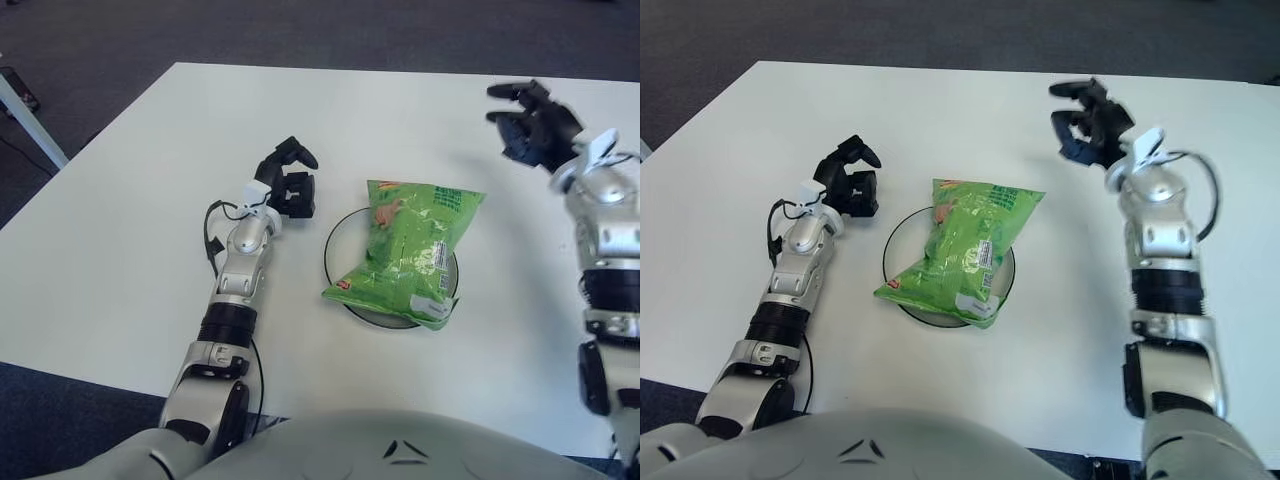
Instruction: Put the snack into the plate.
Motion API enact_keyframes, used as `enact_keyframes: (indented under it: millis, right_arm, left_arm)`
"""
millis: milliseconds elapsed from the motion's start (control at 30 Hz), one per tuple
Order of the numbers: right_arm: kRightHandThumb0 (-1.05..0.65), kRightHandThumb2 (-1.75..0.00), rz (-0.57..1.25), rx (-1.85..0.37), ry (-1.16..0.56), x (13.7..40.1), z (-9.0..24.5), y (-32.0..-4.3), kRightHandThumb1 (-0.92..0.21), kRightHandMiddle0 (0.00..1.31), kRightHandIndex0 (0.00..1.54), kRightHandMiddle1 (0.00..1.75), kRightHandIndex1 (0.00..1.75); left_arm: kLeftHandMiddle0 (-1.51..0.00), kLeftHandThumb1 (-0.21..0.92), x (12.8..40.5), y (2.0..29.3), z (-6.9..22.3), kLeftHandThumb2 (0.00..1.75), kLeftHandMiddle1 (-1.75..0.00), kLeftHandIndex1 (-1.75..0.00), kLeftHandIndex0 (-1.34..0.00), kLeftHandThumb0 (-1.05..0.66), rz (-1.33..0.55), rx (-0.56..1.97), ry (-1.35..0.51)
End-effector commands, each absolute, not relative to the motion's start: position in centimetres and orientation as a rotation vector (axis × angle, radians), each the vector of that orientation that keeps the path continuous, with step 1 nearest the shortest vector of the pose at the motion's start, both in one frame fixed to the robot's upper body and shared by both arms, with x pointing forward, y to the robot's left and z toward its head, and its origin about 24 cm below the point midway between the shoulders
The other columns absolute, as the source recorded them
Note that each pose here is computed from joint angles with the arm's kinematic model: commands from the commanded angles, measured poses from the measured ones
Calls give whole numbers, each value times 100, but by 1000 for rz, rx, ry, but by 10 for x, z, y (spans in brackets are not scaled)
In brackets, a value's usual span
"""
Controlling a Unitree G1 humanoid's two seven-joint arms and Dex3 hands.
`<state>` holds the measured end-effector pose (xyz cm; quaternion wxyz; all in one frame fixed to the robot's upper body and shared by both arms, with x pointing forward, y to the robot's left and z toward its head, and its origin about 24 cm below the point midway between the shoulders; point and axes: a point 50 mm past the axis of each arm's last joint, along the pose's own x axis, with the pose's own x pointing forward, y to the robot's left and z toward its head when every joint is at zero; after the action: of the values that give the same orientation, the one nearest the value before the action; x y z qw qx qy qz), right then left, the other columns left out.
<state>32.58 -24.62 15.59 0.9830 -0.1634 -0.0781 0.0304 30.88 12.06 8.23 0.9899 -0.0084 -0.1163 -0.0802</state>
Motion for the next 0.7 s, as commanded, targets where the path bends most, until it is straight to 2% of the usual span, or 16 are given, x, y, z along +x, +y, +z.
enact_keyframes:
  millis: [0, 167, 200, 300, 467, 667]
  right_arm:
    - [-37, -58, -62, -282, -218, 325, 159, -253, -91, 15, 12, 166, 115]
    - [-35, -53, -154, -193, -255, 320, 147, -255, -92, 19, 22, 173, 128]
    - [-35, -55, -171, -170, -264, 318, 143, -255, -91, 20, 32, 174, 133]
    - [-36, -59, -203, -128, -281, 314, 136, -257, -87, 22, 44, 174, 139]
    - [-40, -90, -271, -28, -288, 312, 125, -250, -64, 37, 67, 175, 151]
    - [-43, -111, -357, 71, -286, 307, 121, -239, -48, 49, 85, 175, 169]
  left_arm:
    - [-131, 32, 298, 126, 54, 131, -175, -175, -61, -48, -143, -20, -137]
    - [-131, 32, 297, 125, 54, 131, -175, -175, -61, -48, -140, -16, -142]
    - [-131, 32, 297, 125, 54, 131, -175, -175, -61, -47, -139, -17, -142]
    - [-131, 33, 297, 125, 54, 130, -175, -175, -60, -47, -139, -24, -140]
    - [-131, 33, 298, 126, 52, 130, -175, -175, -60, -47, -143, -61, -115]
    - [-130, 34, 299, 126, 51, 129, -175, -175, -59, -47, -138, -104, -88]
